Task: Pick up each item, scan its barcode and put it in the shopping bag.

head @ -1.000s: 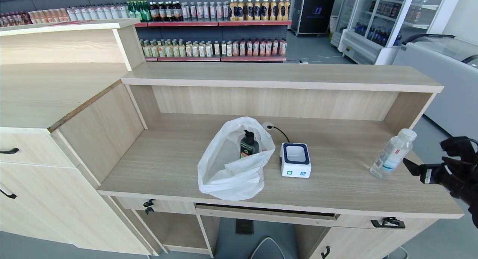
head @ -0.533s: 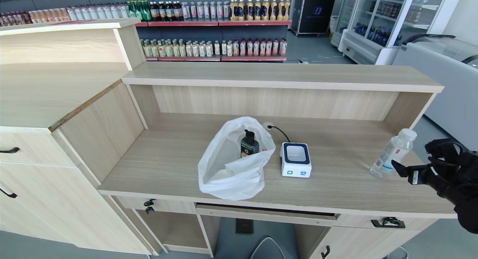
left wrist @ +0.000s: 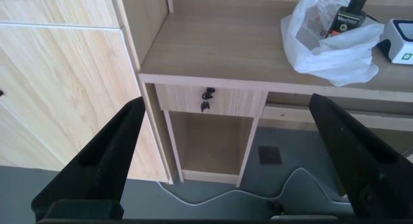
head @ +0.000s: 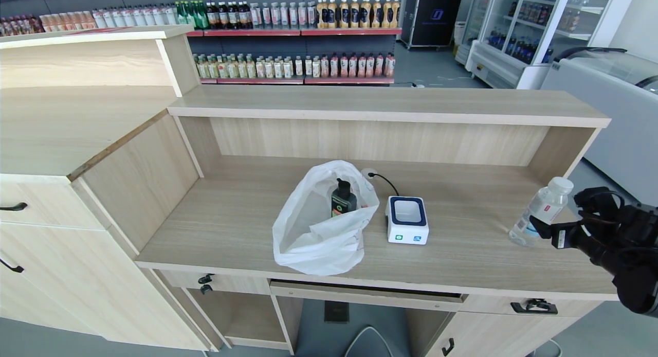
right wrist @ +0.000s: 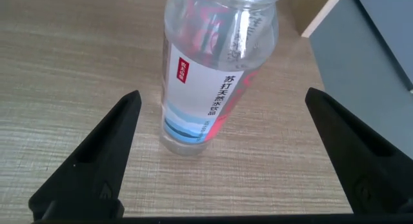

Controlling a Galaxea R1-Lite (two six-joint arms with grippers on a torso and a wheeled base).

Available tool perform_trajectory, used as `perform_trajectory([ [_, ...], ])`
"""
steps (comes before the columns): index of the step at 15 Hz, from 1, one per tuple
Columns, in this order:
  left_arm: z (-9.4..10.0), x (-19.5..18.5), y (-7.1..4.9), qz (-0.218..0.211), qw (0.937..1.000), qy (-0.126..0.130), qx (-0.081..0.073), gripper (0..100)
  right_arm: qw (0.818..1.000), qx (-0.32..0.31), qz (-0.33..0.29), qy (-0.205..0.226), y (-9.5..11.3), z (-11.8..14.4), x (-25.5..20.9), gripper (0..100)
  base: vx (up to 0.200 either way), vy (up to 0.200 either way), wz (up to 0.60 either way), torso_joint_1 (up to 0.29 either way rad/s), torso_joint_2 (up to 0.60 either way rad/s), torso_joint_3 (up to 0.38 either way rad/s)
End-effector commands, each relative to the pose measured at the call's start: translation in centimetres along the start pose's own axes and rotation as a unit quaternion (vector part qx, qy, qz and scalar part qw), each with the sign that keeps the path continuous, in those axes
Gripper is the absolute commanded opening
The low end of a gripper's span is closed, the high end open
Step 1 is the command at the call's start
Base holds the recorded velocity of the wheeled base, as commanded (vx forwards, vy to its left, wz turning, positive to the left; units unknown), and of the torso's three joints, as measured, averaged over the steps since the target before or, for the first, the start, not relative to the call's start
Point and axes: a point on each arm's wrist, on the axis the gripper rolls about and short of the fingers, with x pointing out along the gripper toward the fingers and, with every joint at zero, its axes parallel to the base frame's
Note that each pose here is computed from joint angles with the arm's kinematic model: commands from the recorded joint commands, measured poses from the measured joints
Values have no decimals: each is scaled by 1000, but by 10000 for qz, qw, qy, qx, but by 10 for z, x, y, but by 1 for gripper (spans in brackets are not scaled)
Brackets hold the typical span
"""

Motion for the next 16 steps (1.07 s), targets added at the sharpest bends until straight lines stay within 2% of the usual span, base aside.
perform_trajectory([
  [1, 0, 0, 0, 0, 10000, 0, 0, 100, 10000, -12, 23, -28, 1, -2, 6, 100, 0, 0, 0, 0, 0, 0],
  [16, 0, 0, 0, 0, 10000, 0, 0, 100, 9996, 68, 248, -69, 13, 2, 39, 100, 0, 0, 0, 0, 0, 0],
])
